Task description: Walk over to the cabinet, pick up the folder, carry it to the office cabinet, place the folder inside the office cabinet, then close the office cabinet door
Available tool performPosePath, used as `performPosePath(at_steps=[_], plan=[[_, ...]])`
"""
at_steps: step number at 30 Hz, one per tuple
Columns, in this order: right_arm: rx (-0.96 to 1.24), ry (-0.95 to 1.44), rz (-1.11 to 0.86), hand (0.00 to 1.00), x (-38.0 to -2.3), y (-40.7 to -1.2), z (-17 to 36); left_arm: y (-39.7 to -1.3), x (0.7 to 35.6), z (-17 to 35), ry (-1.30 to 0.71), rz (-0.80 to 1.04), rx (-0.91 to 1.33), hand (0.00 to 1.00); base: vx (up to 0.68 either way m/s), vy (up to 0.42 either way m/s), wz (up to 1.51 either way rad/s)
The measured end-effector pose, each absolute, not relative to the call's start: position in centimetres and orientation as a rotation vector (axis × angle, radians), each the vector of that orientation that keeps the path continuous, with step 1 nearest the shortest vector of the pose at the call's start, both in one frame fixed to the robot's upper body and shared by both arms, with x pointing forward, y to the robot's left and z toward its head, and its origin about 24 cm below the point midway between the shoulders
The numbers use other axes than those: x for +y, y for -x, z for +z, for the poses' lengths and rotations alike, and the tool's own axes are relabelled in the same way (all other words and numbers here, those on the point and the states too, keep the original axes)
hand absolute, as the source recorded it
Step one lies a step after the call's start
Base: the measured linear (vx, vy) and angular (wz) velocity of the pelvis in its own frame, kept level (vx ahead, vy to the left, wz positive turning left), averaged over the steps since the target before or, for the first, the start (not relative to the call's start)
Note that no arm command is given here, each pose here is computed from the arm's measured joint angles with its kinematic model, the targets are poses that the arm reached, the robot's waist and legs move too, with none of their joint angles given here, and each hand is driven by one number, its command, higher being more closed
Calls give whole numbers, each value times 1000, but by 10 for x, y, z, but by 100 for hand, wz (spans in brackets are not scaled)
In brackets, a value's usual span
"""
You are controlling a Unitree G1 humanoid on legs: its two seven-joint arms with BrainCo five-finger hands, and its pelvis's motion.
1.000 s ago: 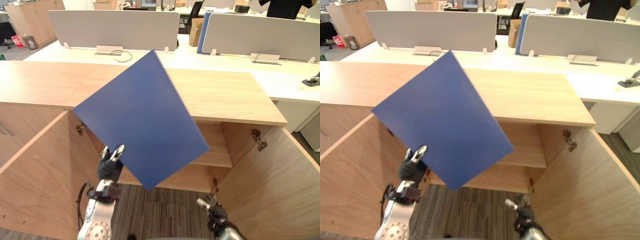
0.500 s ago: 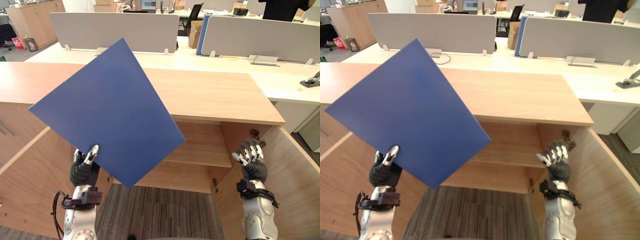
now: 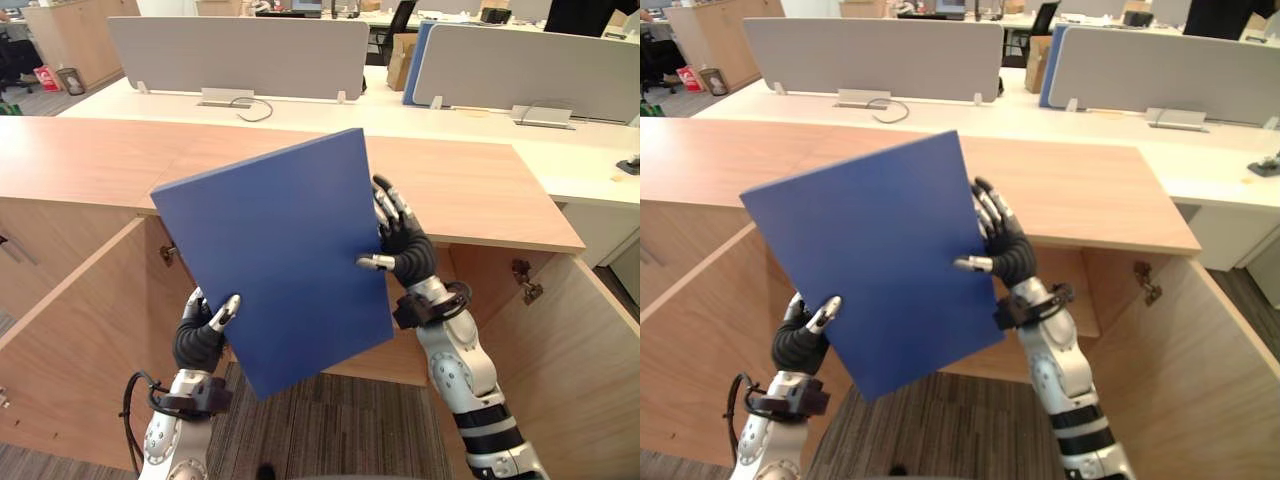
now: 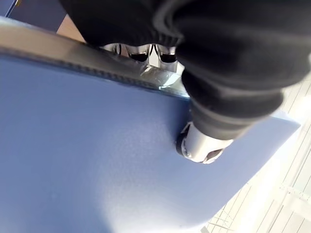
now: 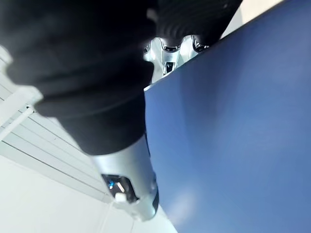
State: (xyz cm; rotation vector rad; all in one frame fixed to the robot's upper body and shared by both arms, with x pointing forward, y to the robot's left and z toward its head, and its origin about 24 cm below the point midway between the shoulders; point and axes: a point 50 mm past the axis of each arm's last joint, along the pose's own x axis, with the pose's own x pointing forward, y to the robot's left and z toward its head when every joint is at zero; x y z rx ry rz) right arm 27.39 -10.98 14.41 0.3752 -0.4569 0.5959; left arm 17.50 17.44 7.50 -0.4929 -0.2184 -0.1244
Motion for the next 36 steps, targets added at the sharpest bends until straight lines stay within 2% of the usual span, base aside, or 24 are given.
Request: performPosePath(at_steps=[9,18,27,31,36], plan=[[-416,-383,707,0,-97,-285,150,-170,182,75,481,-83,-237,100,0,0,-1],[-334,-275,800,0,-89,-293,148,-164,183,71,485,-93,-201,100,0,0,0],[-263,-311,753,0,-92,-290,124,-162,192,89,428,-96,-253,100,0,0,0],[-231,-238,758,0,-82,-281,107,-164,193,109,394,-95,-355,100,0,0,0],[-211,-180,758,0,-77,-280,98,-164,195,110,377,-79,-365,100,0,0,2]])
